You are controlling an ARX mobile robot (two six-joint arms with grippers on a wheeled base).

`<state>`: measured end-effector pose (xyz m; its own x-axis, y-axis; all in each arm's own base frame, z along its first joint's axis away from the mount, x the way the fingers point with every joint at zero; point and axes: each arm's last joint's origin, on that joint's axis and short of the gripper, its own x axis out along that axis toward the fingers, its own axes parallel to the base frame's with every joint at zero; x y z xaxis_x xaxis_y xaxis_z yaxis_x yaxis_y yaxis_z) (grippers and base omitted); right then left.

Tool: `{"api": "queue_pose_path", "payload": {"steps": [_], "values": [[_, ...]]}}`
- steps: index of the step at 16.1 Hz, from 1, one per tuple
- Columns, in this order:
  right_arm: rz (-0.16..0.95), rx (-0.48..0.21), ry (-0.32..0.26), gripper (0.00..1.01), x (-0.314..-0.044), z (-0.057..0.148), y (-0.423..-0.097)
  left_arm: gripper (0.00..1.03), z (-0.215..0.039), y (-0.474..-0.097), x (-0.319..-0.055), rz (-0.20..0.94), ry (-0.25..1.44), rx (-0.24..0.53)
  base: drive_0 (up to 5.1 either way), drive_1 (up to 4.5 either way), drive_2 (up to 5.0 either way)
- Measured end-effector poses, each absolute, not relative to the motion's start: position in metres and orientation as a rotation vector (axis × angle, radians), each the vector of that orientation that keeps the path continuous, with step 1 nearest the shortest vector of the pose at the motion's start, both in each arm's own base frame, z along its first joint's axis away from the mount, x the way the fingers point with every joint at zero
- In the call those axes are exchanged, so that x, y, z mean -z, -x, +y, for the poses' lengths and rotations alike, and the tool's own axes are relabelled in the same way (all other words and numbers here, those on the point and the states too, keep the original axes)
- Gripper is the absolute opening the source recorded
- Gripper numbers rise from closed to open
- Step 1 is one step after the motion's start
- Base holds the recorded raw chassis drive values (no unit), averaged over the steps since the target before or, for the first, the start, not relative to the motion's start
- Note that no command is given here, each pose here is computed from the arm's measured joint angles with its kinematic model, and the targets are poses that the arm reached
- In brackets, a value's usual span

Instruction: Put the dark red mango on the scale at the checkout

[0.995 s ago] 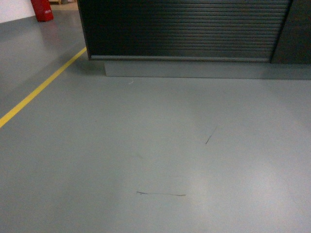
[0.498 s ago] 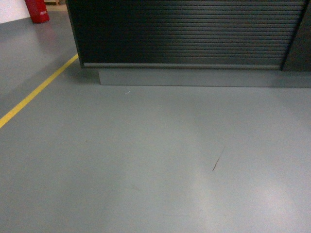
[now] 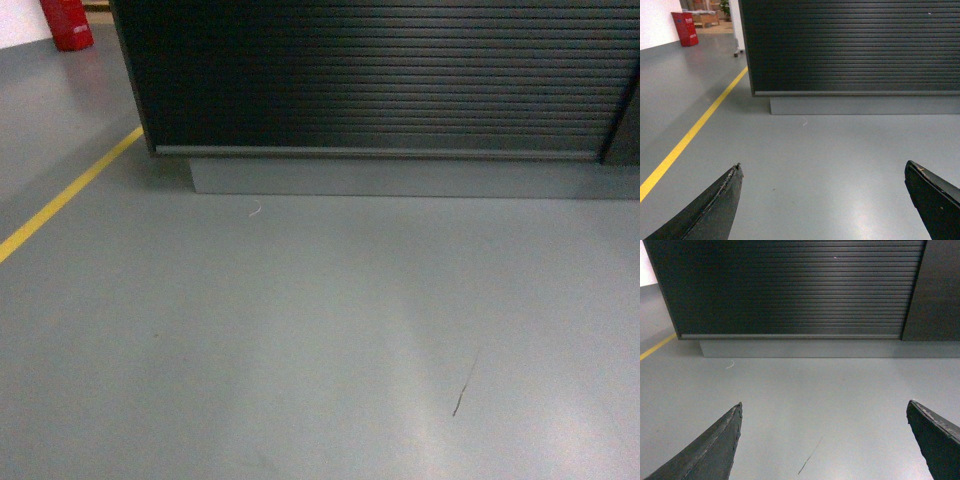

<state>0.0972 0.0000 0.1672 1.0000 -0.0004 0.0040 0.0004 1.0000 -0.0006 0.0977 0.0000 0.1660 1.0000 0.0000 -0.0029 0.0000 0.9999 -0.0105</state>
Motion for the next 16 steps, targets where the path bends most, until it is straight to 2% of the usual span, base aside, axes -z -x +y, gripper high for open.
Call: {"api": "queue_pose_path", "payload": {"steps": [16], "values": [[-0.002, 0.0, 0.001, 0.98, -0.167, 0.0, -0.0972, 0.98, 0.0, -0.0977, -0.1659, 0.004, 0.01, 0.0, 0.0, 4.34, -4.3]]}}
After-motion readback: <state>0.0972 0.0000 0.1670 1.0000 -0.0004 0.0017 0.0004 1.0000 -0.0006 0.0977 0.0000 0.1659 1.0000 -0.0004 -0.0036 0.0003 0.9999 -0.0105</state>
